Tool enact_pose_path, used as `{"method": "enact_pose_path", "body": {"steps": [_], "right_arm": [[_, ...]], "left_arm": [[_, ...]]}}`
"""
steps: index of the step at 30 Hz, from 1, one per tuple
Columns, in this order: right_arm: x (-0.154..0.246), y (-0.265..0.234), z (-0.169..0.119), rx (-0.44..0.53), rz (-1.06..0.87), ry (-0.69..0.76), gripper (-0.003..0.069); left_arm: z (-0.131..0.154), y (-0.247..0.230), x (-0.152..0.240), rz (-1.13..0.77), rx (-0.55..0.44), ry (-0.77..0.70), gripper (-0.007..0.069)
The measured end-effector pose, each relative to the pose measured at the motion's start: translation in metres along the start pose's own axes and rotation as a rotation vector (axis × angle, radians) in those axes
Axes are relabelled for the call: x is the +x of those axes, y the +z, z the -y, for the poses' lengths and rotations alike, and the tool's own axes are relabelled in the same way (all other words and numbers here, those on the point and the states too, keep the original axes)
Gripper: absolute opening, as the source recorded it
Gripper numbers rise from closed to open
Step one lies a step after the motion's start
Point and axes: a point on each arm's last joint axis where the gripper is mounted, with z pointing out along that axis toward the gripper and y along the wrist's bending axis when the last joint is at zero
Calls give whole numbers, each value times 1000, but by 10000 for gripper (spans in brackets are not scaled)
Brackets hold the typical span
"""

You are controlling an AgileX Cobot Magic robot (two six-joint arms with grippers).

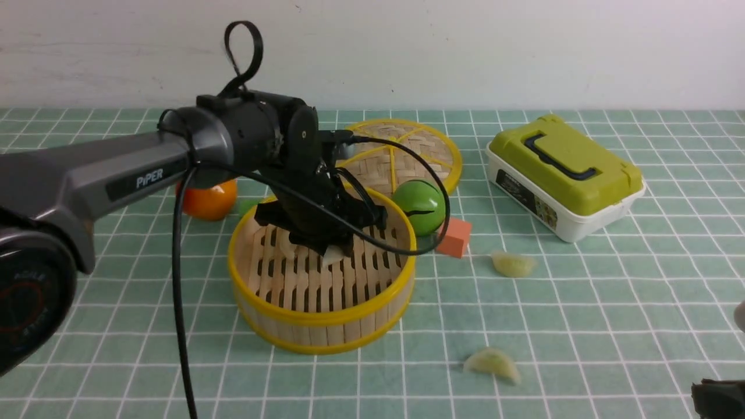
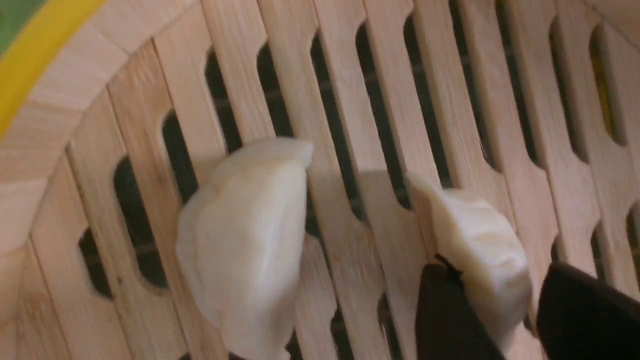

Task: Put the dumplings into the steamer on the table with the blue tablecloth.
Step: 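Place the dumpling into the bamboo steamer basket with the left gripper, then reach for and grasp a dumpling lying on the table beside the steamer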

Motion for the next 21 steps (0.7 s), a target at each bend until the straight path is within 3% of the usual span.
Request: {"method": "enact_pose_path", "body": {"steps": [5, 8, 10, 14, 15, 21], "right_arm": [[0, 0, 0, 0, 0, 0, 57], [1, 0, -1, -6, -14, -31, 59], [4, 1, -4, -32, -58, -86, 59], [2, 6, -22, -163, -186, -259, 75], [-2, 9, -29, -203, -216, -299, 85], [-28, 42, -55, -298, -324, -423, 209]], "left_arm": [[3, -12, -12, 46, -8, 1, 388], [4, -35, -20, 72, -29, 24, 390], [5, -65, -25, 99, -38, 38, 360], [9, -169, -24, 247, -13, 89, 232], [10, -210, -18, 306, 8, 99, 182], [0, -308, 40, 430, 81, 93, -14]]}}
